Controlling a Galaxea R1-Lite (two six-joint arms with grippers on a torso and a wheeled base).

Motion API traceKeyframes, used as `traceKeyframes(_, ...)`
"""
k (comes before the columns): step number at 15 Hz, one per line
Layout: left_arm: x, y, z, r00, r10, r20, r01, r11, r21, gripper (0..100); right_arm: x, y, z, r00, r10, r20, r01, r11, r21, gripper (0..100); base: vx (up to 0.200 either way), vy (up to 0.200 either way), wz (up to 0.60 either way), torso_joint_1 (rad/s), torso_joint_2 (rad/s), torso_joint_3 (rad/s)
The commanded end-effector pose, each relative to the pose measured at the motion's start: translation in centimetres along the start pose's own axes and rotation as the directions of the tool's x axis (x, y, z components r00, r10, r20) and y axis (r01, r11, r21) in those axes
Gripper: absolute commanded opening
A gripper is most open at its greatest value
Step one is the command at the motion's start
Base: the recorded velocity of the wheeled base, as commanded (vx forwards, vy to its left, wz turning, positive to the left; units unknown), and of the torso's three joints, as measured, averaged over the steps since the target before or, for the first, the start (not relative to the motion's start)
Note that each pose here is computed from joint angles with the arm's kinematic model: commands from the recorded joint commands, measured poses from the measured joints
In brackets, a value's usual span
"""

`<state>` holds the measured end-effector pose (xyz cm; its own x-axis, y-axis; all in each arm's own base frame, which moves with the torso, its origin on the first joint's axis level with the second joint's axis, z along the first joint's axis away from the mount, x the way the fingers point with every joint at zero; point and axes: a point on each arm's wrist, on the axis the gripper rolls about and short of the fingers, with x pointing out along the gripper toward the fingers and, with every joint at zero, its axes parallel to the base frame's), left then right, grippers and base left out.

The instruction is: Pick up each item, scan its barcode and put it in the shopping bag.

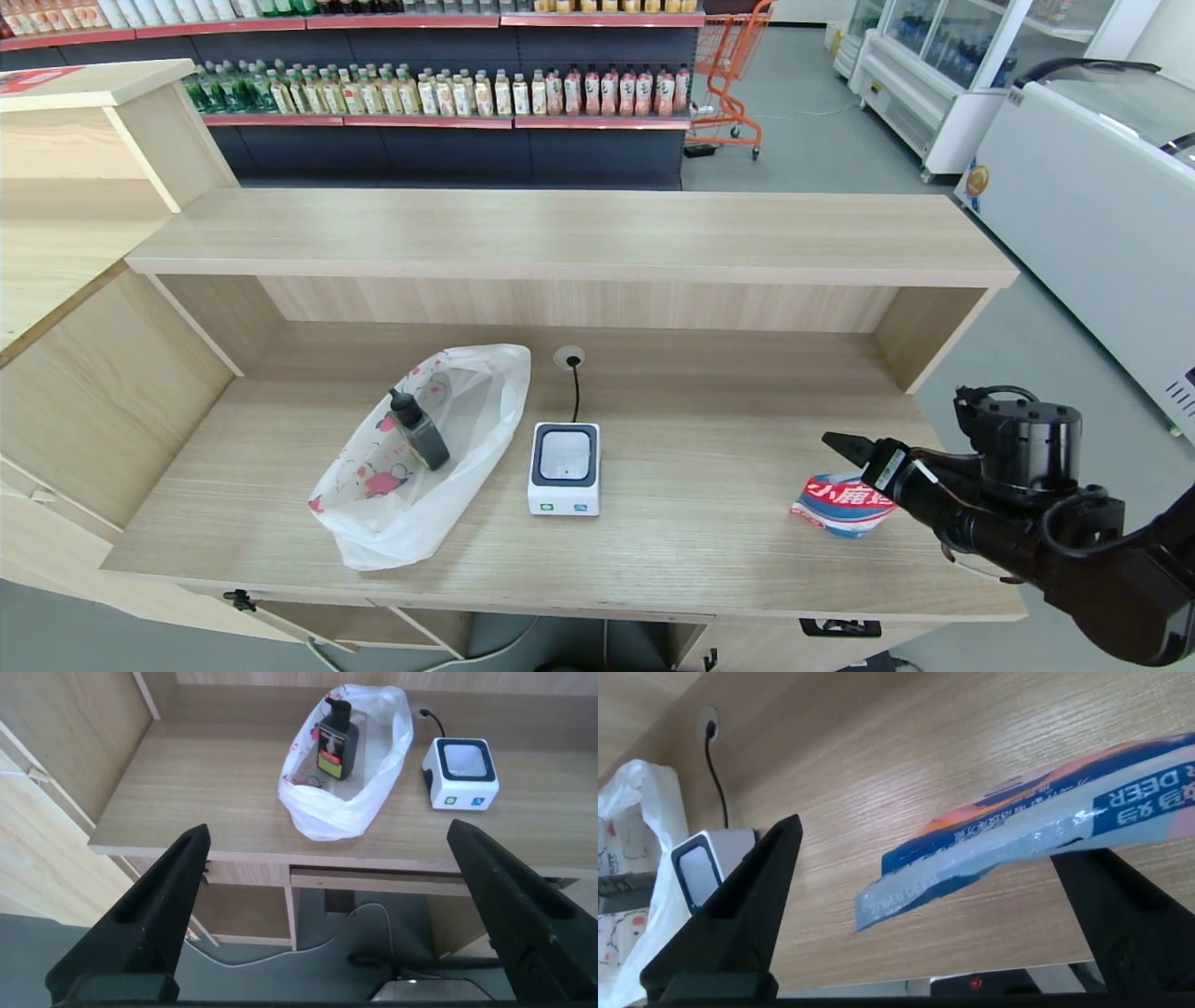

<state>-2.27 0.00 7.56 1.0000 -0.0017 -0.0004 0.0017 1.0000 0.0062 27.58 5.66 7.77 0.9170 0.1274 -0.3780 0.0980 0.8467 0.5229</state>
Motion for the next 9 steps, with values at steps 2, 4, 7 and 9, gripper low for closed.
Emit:
traceKeyframes(2, 0.0, 0.0, 0.0, 1.0, 0.0, 0.0, 0.0, 1.0, 0.0, 100, 0.4, -0.3, -0.2, 1.0, -0.011, -0.005, 0.011, 1.0, 0.001, 100, 0.0, 0.0, 0.0, 0.0, 0.0, 0.0)
traceKeyframes(4, 0.0, 0.0, 0.0, 1.0, 0.0, 0.0, 0.0, 1.0, 0.0, 100, 0.8, -0.3, -0.2, 1.0, -0.016, -0.003, 0.016, 1.0, 0.006, 100, 0.0, 0.0, 0.0, 0.0, 0.0, 0.0)
traceKeyframes(7, 0.0, 0.0, 0.0, 1.0, 0.0, 0.0, 0.0, 1.0, 0.0, 100, 1.7, -1.9, -0.5, 0.996, -0.085, -0.014, 0.085, 0.996, 0.018, 100, 0.0, 0.0, 0.0, 0.0, 0.0, 0.0)
traceKeyframes(9, 0.0, 0.0, 0.0, 1.0, 0.0, 0.0, 0.0, 1.0, 0.0, 100, 2.7, -3.4, -0.9, 0.99, -0.14, -0.031, 0.141, 0.99, 0.019, 100, 0.0, 0.0, 0.0, 0.0, 0.0, 0.0)
